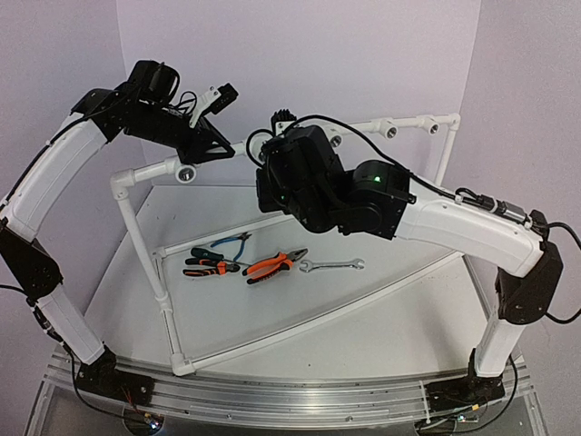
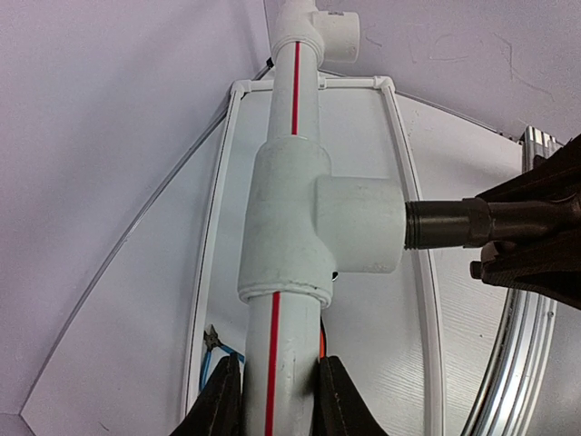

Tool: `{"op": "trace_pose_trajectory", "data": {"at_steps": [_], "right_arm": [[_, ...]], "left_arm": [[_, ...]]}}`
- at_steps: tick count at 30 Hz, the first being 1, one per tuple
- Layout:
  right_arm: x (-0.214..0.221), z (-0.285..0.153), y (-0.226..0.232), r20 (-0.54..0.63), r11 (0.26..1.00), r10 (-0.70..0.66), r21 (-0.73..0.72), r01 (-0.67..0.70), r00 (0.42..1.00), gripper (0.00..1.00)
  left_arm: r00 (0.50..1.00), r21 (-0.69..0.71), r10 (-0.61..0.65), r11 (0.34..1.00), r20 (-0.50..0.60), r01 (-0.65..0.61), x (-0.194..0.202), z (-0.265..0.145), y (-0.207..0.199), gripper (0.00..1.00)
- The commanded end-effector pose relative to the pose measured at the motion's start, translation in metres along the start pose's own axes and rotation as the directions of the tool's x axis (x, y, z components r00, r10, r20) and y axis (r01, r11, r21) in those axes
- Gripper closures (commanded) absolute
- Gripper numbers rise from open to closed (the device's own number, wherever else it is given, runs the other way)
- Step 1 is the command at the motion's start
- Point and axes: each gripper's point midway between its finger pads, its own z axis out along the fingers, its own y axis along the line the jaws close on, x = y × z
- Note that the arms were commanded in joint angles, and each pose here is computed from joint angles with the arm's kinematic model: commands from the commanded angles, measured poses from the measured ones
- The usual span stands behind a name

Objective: Install the water faucets

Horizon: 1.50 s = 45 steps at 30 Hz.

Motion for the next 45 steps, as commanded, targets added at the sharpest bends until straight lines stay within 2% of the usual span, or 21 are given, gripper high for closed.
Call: {"op": "trace_pose_trajectory", "data": {"at_steps": [1,6,11,16,24,37,45], "right_arm": [[-0.052,0.004,0.013,0.133,0.951,0.305,-0.098,-0.294,0.943,1.00],[-0.046,0.010,-0.001,0.123,0.925,0.377,-0.105,-0.366,0.918,1.00],[-0.060,0.007,-0.009,0.143,0.906,0.418,-0.138,-0.400,0.897,1.00],[-0.059,0.016,-0.011,0.069,0.815,0.561,-0.220,-0.535,0.825,1.00],[-0.082,0.012,-0.025,0.060,0.736,0.656,-0.276,-0.619,0.753,1.00],[-0.112,-0.010,-0.046,0.162,0.803,0.584,-0.259,-0.536,0.796,1.00],[-0.121,-0.015,-0.042,0.152,0.788,0.598,-0.290,-0.542,0.787,1.00]], "left_arm": [[0.998,0.085,-0.039,0.996,0.043,0.035,-0.013,-0.007,-0.028,1.00],[0.998,0.089,-0.031,0.996,0.047,0.027,-0.014,-0.009,-0.030,1.00],[0.998,0.090,-0.029,0.996,0.050,0.024,-0.013,-0.011,-0.031,1.00],[0.998,0.097,-0.029,0.995,0.052,0.024,-0.013,-0.010,-0.033,1.00],[0.998,0.096,-0.020,0.995,0.055,0.014,-0.014,-0.012,-0.034,1.00],[0.999,0.092,-0.012,0.996,0.052,0.007,-0.013,-0.012,-0.034,1.00],[0.999,0.096,-0.001,0.995,0.049,-0.004,-0.011,-0.011,-0.035,1.00]]}}
